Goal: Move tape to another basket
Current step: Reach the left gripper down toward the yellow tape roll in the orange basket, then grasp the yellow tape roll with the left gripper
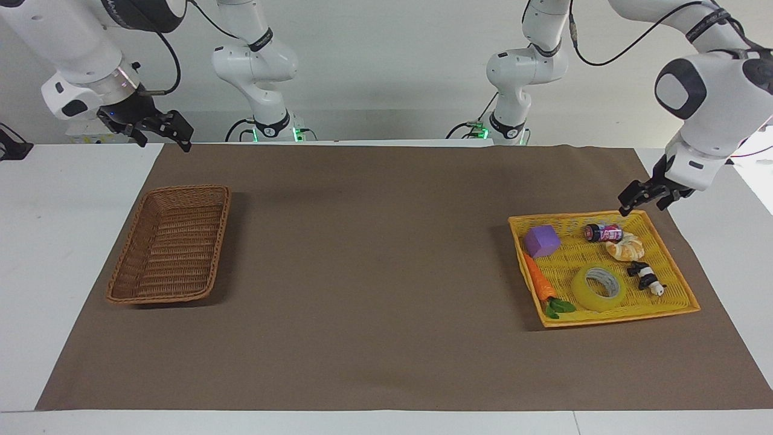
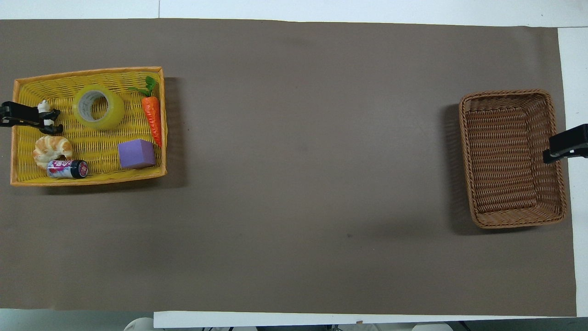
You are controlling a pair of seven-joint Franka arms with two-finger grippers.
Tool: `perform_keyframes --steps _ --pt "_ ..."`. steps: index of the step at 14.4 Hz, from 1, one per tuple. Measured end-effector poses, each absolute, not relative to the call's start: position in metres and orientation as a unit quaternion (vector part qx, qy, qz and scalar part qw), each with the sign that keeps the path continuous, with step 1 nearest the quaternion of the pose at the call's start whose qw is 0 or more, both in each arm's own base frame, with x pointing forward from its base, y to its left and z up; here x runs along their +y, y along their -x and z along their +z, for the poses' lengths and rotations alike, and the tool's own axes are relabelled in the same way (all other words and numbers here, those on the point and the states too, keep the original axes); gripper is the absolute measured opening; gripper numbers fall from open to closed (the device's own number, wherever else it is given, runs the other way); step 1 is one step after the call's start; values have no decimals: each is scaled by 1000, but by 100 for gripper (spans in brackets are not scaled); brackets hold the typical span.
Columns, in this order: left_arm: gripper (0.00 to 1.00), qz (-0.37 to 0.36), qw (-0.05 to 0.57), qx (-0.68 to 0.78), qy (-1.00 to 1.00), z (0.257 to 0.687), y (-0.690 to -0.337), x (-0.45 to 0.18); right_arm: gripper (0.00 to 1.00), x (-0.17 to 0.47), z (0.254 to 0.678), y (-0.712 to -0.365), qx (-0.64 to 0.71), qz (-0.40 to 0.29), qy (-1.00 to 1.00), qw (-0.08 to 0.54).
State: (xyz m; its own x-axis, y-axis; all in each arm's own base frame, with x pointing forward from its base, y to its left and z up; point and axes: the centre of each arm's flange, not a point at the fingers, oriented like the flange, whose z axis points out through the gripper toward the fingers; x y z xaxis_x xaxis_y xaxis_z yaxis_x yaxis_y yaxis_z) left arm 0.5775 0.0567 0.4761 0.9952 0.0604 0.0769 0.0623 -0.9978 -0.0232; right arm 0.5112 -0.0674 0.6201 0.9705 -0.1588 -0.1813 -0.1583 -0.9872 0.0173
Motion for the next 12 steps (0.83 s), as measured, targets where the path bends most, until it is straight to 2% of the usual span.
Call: perform_keyframes --steps 2,5,8,12 --pt "100 -52 14 -38 998 427 -583 67 100 -67 620 -511 -80 -91 -993 1" --pt "100 -38 13 -22 999 377 -609 51 100 -67 620 -511 -80 -91 -993 1" --pt "100 -34 10 -10 999 354 -637 28 100 -67 620 -511 -80 -91 -993 1" --pt "100 -35 12 -14 999 345 -653 34 100 -67 620 -511 -80 -91 -993 1"
